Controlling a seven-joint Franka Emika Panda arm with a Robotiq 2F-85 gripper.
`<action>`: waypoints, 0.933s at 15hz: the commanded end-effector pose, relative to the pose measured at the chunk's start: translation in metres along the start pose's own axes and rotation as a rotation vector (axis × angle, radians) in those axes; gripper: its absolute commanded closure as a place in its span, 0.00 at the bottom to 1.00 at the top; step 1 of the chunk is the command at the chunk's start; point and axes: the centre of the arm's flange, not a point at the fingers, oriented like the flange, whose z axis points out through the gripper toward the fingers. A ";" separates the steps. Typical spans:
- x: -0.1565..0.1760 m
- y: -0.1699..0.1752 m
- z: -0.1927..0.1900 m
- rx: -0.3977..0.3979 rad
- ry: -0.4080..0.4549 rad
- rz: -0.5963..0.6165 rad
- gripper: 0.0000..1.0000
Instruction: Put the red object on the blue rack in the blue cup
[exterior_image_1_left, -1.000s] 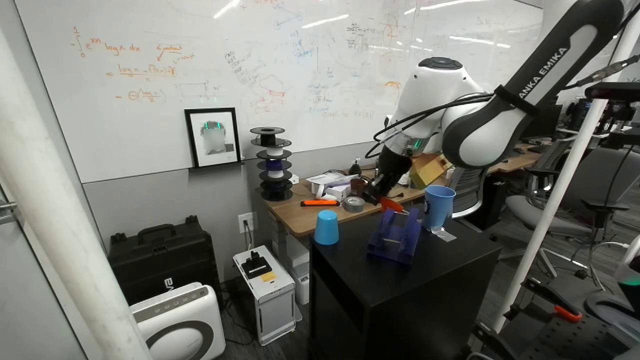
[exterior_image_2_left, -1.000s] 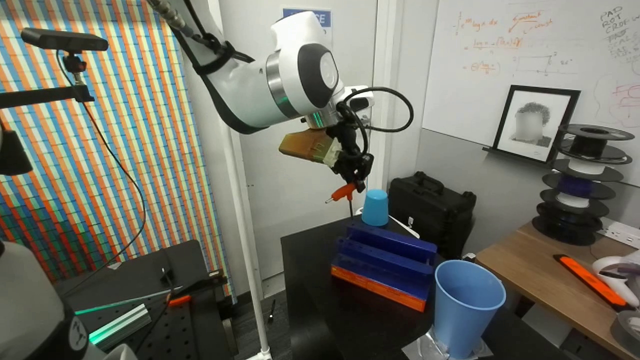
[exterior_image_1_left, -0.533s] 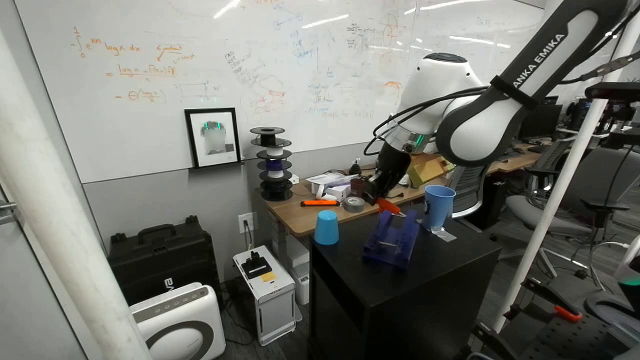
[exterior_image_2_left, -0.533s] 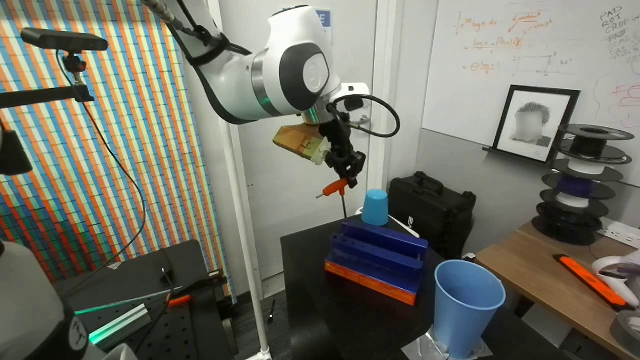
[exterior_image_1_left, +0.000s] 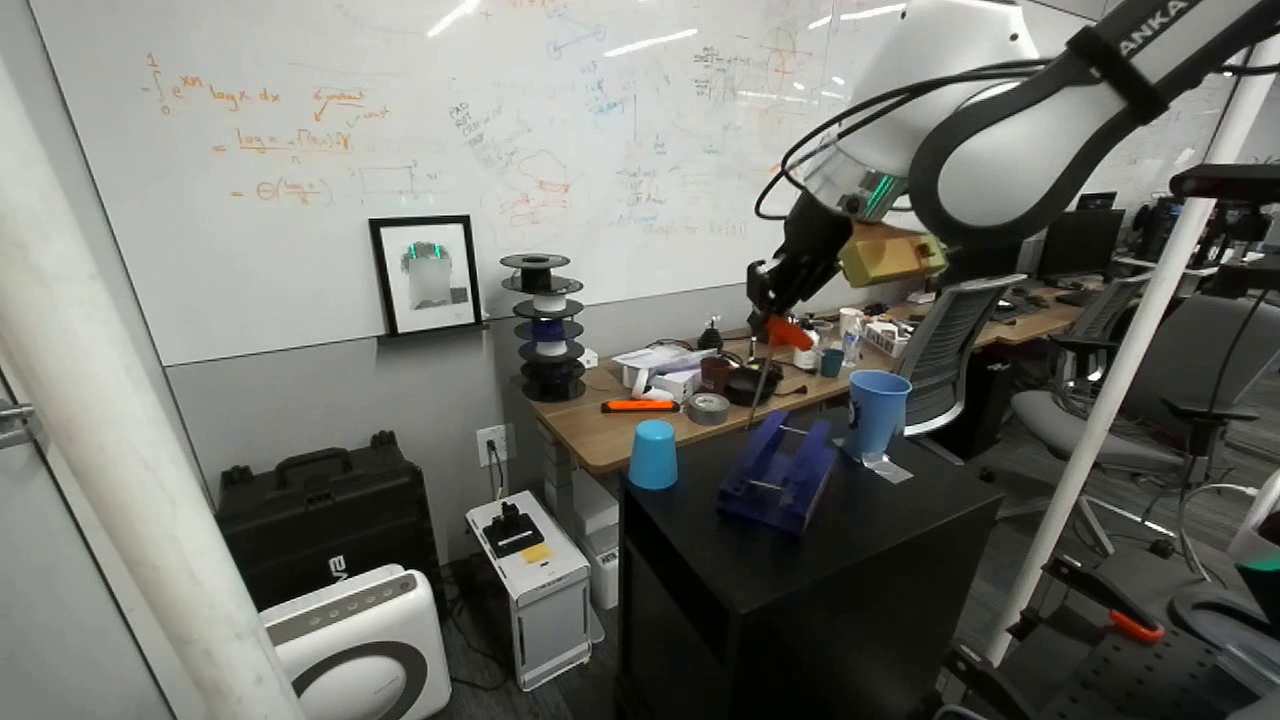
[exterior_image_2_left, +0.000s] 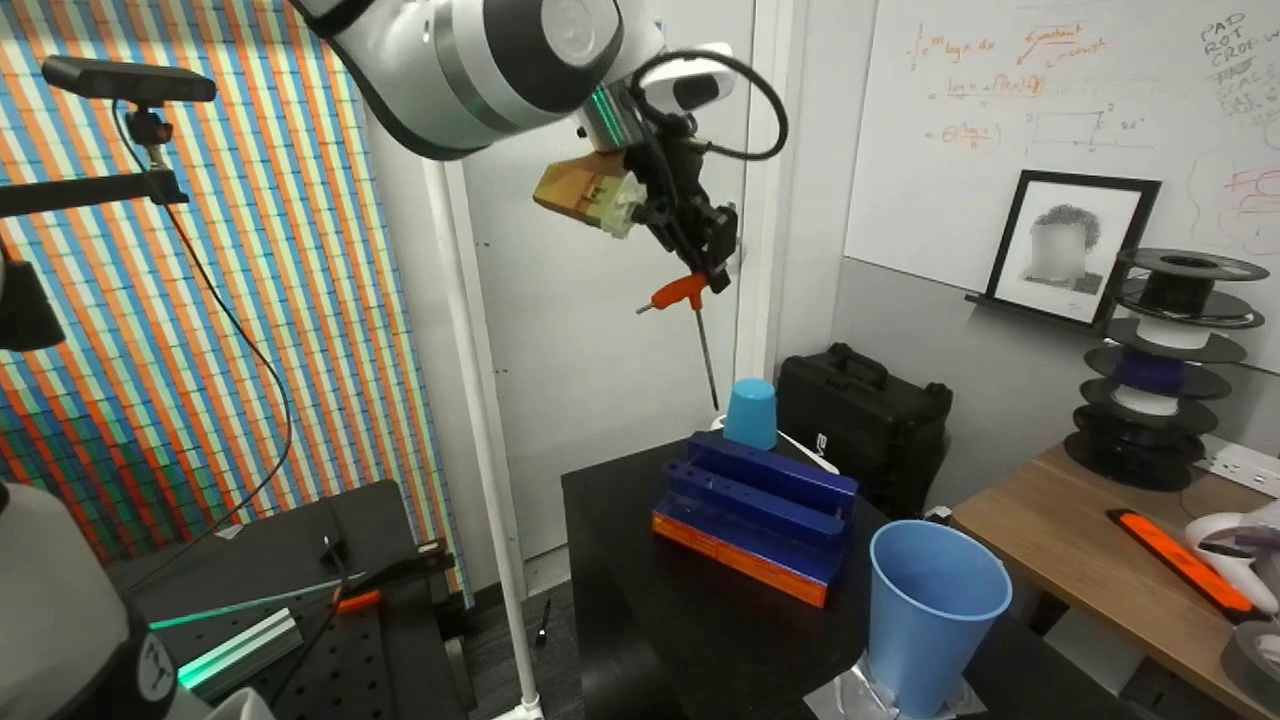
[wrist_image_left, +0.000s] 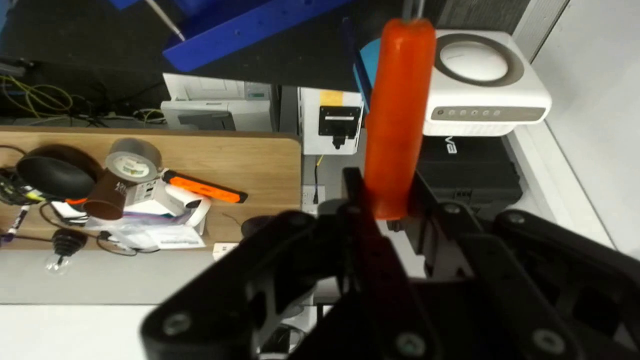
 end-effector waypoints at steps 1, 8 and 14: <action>0.021 0.038 -0.060 -0.088 0.082 0.063 0.88; 0.052 0.160 -0.054 -0.326 0.053 0.267 0.89; 0.041 0.194 0.017 -0.404 -0.151 0.356 0.90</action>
